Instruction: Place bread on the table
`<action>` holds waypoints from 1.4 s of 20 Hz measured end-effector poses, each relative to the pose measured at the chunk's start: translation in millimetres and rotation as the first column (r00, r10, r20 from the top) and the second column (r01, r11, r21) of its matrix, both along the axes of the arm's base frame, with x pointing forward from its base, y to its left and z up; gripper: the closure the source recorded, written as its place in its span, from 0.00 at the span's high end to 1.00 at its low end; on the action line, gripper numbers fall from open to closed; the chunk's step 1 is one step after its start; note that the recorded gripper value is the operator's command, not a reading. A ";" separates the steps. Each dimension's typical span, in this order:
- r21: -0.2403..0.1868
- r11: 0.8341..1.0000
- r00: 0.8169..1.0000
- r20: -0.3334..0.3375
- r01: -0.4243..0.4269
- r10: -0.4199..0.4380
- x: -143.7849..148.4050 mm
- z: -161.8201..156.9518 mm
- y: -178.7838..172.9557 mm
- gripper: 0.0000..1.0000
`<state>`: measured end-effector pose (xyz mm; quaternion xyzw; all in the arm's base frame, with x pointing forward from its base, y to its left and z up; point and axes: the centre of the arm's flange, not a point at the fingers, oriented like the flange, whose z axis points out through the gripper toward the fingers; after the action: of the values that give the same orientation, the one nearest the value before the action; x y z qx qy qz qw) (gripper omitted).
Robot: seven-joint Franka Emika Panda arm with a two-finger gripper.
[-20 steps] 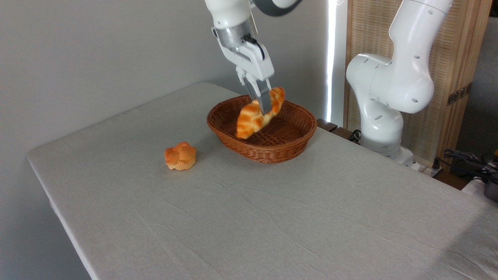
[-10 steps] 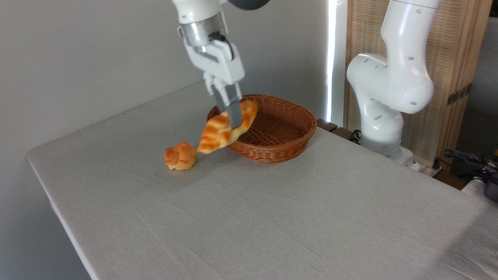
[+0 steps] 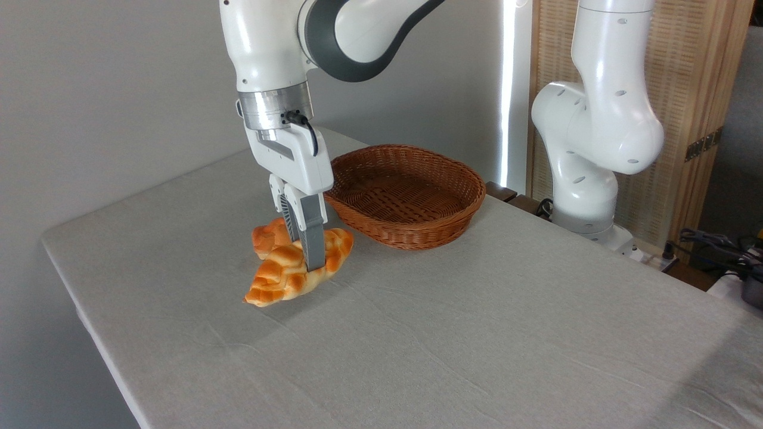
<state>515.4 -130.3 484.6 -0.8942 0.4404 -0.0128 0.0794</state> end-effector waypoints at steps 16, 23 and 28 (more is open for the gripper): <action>0.052 0.996 0.996 -0.059 0.066 -0.063 7.0 -40.0 -26.7 1.00; -0.215 0.975 0.998 -0.056 -0.052 0.041 15.5 -1.8 -45.1 1.00; -0.243 0.965 0.995 -0.025 -0.095 0.092 28.8 37.2 -20.0 1.00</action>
<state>544.1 -150.3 521.9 -0.9170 0.3934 -0.0568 -0.0334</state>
